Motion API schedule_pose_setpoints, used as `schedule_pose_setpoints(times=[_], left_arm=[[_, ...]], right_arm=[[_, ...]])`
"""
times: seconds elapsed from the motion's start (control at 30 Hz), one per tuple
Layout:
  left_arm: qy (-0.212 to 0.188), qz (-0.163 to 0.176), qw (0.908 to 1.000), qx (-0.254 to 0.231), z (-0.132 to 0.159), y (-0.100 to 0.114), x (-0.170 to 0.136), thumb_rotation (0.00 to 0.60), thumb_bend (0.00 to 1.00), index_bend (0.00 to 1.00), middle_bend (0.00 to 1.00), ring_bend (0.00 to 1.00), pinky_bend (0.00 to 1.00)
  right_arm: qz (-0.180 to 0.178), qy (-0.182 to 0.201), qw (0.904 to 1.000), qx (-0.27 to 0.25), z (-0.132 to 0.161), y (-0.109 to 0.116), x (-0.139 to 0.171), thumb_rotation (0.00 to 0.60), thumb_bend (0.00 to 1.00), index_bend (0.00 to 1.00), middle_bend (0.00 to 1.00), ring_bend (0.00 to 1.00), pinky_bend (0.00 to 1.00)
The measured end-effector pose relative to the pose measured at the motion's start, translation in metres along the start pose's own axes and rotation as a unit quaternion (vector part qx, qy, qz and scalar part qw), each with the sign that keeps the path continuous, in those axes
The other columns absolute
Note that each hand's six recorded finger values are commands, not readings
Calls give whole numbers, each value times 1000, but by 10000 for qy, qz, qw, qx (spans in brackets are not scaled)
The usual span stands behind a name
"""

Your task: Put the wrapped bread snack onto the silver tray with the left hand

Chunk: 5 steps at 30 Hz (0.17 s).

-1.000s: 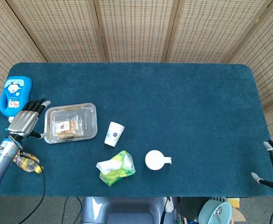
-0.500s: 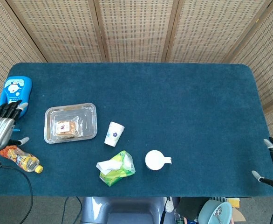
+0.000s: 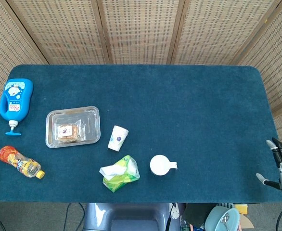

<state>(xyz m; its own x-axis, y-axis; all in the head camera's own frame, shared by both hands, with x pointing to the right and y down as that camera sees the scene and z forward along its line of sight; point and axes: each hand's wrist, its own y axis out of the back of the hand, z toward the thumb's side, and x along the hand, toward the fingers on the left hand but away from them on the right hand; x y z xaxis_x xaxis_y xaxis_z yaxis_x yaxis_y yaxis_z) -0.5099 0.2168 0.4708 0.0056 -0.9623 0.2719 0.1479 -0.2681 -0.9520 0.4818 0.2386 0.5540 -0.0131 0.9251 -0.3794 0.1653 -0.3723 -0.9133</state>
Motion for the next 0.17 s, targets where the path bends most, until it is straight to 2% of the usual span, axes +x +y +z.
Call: schedule_pose_setpoints(times=[0.17], left_arm=[[26,-9,10000,-7,-9,-12,-13,600,155,23,0,0,0]], right_arm=[[-10,22,10000,76,5,3,1,600,181,0,0,0,0]])
